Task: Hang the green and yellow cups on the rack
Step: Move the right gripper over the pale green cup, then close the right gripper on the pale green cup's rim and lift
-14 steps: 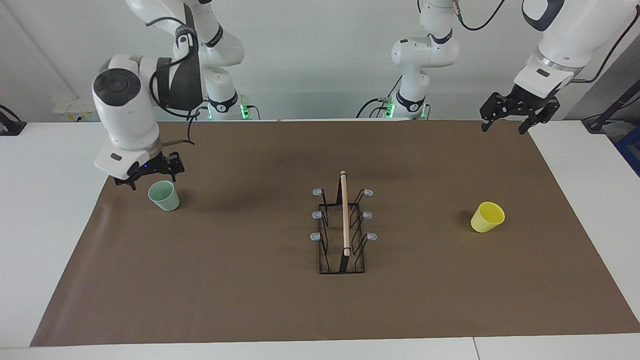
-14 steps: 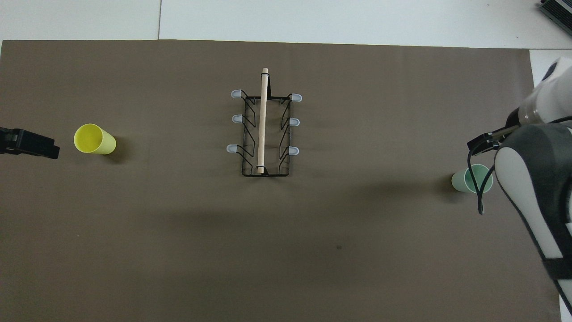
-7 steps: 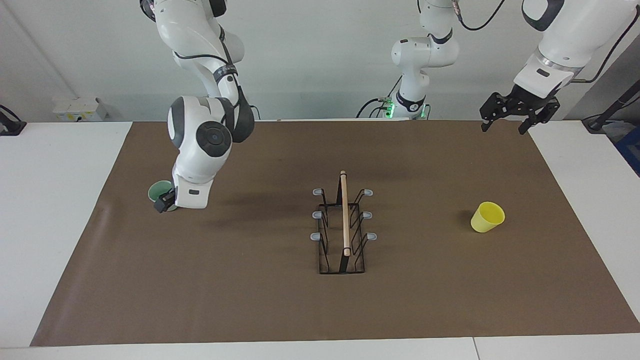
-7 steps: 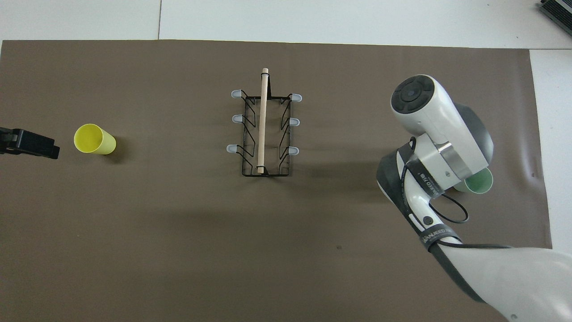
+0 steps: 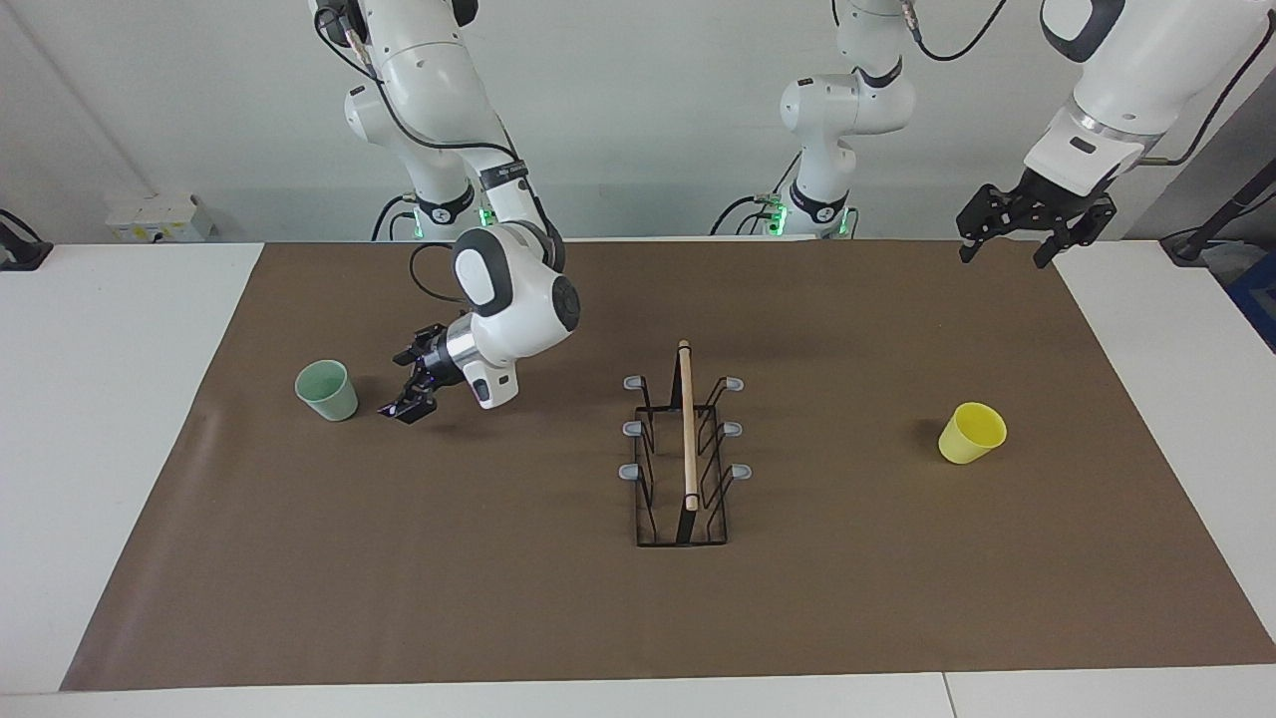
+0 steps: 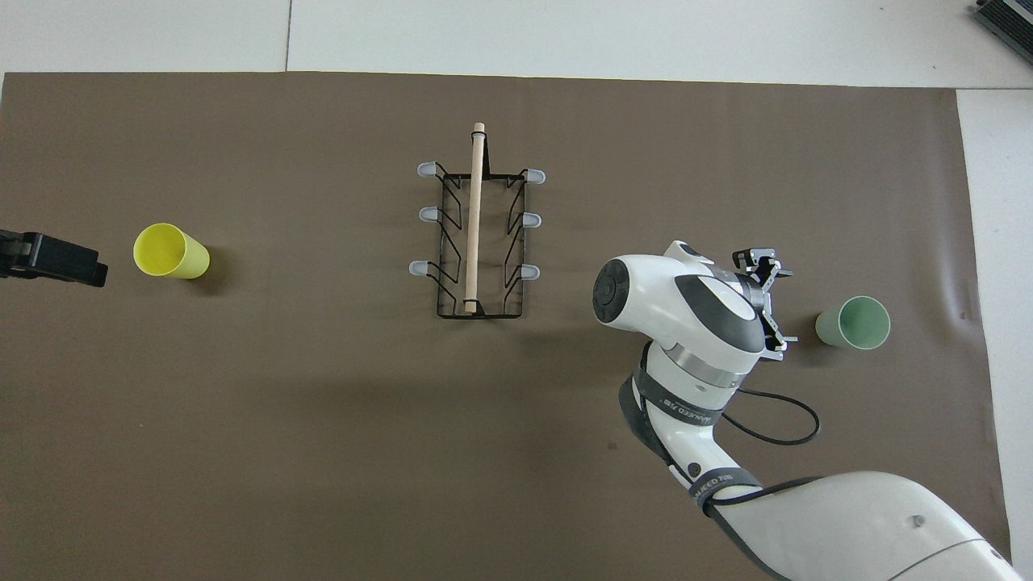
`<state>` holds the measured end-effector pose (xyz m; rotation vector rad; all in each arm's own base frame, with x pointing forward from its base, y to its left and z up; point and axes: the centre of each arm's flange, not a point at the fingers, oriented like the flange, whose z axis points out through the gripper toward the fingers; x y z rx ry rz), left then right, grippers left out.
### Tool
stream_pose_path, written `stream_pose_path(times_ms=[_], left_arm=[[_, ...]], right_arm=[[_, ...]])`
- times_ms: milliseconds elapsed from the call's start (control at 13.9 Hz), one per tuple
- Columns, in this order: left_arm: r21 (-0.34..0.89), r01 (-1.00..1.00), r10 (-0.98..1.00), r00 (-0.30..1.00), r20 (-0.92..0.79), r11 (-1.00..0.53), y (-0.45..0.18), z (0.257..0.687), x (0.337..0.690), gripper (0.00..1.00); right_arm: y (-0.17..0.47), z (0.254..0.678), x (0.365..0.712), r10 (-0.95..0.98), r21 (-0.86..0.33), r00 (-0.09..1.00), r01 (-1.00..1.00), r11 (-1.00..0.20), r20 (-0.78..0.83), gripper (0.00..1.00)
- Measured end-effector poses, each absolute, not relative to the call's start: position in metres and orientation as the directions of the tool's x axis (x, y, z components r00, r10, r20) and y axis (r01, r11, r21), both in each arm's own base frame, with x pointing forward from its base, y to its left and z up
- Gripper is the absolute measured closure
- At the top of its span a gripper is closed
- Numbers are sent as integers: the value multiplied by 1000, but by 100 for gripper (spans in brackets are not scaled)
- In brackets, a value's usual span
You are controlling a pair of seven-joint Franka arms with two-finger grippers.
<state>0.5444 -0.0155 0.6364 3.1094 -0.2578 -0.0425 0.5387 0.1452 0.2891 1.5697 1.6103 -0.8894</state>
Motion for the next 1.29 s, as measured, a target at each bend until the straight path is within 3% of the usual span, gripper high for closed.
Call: stream_pose_path(times_ms=[575,1294], left_arm=[[23,-164,-165,986,-25,-986,-15,636,544,0],[23,-164,-165,986,-25,-986,-15,636,544,0]], right_arm=[[97,241,511,420,-91,-125,991,101,-899,0],[68,216,491,357,38,-26,985,171,-934,0]])
